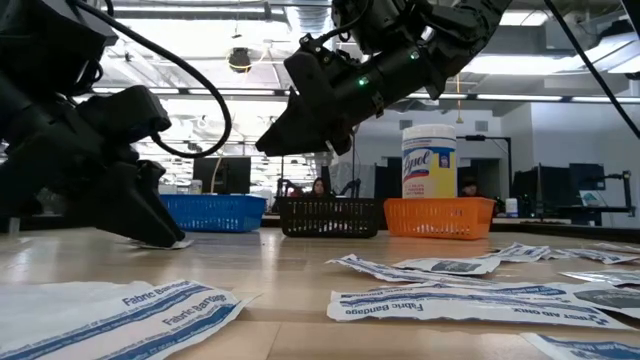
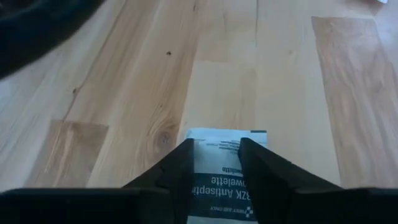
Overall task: Pick & Place First Aid Supplies
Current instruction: Put the towelette pack into the black bin
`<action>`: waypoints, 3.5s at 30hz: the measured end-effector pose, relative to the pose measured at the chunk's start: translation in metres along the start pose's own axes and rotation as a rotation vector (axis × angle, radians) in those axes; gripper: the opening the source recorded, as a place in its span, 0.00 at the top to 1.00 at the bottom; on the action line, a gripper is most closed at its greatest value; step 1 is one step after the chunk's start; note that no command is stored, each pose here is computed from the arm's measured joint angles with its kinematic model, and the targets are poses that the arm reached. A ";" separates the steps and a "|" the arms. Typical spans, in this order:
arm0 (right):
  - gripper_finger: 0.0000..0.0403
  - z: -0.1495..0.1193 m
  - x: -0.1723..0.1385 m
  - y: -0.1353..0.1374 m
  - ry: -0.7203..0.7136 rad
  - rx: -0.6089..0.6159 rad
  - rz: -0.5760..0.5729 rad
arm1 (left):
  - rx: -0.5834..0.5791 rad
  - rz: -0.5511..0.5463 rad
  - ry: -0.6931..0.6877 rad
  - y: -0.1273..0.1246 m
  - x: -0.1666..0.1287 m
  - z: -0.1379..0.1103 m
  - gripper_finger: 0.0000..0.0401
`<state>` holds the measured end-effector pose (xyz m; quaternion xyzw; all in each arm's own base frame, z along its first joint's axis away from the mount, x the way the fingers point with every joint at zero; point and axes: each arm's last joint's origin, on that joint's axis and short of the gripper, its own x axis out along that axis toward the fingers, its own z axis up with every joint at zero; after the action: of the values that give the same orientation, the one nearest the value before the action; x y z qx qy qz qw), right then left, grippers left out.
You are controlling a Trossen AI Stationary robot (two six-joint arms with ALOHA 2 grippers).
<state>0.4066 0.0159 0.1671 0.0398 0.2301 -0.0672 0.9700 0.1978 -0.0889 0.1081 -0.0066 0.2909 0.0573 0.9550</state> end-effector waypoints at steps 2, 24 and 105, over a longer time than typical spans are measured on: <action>0.69 0.000 0.000 0.000 0.000 0.000 0.000 | 0.012 0.003 0.001 0.000 0.002 -0.001 0.74; 0.69 0.011 0.002 0.002 -0.150 0.042 0.022 | 0.247 0.360 -0.528 0.029 -0.057 0.087 0.94; 0.72 0.022 -0.001 0.004 -0.263 0.257 0.015 | 0.204 0.394 -0.570 0.040 -0.051 0.096 0.94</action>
<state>0.4161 0.0177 0.1872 0.1562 0.0903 -0.0934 0.9791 0.2049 -0.0502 0.2167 0.1610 0.0130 0.2106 0.9641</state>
